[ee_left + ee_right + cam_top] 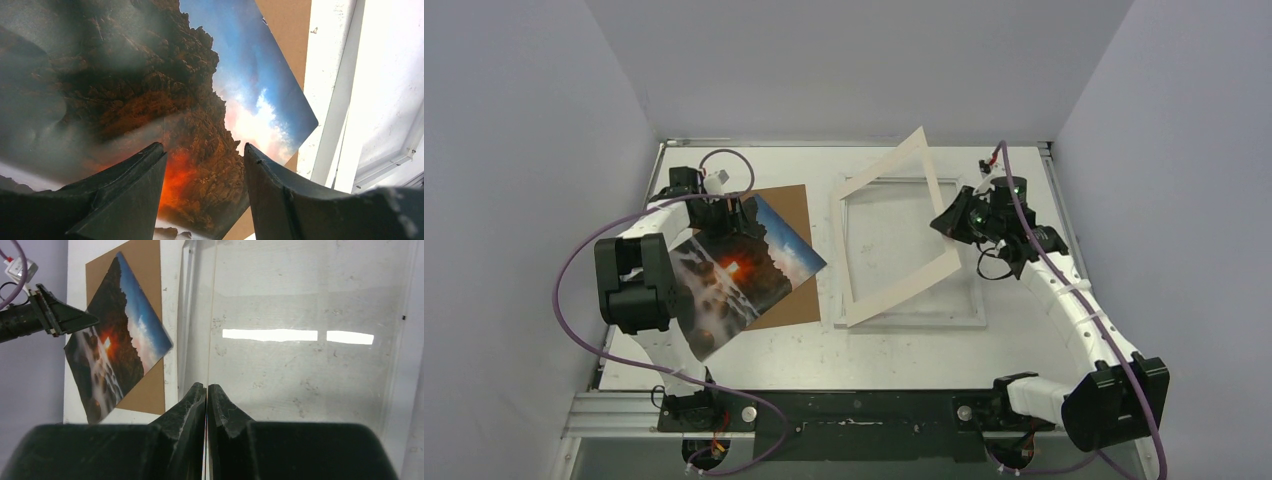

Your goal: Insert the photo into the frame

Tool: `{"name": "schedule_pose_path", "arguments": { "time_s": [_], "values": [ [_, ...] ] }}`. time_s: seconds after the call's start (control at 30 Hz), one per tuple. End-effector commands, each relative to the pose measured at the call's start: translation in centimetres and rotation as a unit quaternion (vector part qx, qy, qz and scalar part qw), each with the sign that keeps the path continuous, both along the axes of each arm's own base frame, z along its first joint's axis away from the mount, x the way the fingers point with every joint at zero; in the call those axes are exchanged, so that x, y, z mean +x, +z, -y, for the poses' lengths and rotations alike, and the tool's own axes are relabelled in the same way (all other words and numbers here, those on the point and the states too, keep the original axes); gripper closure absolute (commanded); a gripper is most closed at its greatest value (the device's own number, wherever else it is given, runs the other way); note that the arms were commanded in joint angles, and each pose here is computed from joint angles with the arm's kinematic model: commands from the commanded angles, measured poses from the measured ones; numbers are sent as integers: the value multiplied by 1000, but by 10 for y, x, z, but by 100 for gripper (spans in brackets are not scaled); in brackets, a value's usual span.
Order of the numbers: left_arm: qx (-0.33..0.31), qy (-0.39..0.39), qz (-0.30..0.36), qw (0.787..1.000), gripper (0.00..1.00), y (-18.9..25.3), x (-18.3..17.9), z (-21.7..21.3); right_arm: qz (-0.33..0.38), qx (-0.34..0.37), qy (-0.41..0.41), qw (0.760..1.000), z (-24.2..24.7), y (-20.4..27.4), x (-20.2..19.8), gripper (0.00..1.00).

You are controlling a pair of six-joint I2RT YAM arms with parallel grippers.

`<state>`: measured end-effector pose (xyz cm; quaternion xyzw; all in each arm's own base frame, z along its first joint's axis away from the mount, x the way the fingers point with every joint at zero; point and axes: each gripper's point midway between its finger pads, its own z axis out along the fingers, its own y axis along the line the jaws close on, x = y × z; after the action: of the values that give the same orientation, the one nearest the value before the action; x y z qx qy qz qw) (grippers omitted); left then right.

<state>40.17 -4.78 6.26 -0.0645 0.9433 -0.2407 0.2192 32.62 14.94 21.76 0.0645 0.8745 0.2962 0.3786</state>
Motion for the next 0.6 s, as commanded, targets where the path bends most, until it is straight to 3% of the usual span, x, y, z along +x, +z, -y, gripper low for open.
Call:
{"name": "schedule_pose_path", "arguments": {
  "time_s": [0.0, 0.57],
  "values": [
    [-6, -4, 38, 999, 44, 21, 7, 3, 38, -15, -28, 999, 18, 12, 0, 94],
    [-10, -7, 29, 1000, 46, 15, 4, 7, -7, -42, -93, 995, 60, -33, -9, 94]
  ]
}}
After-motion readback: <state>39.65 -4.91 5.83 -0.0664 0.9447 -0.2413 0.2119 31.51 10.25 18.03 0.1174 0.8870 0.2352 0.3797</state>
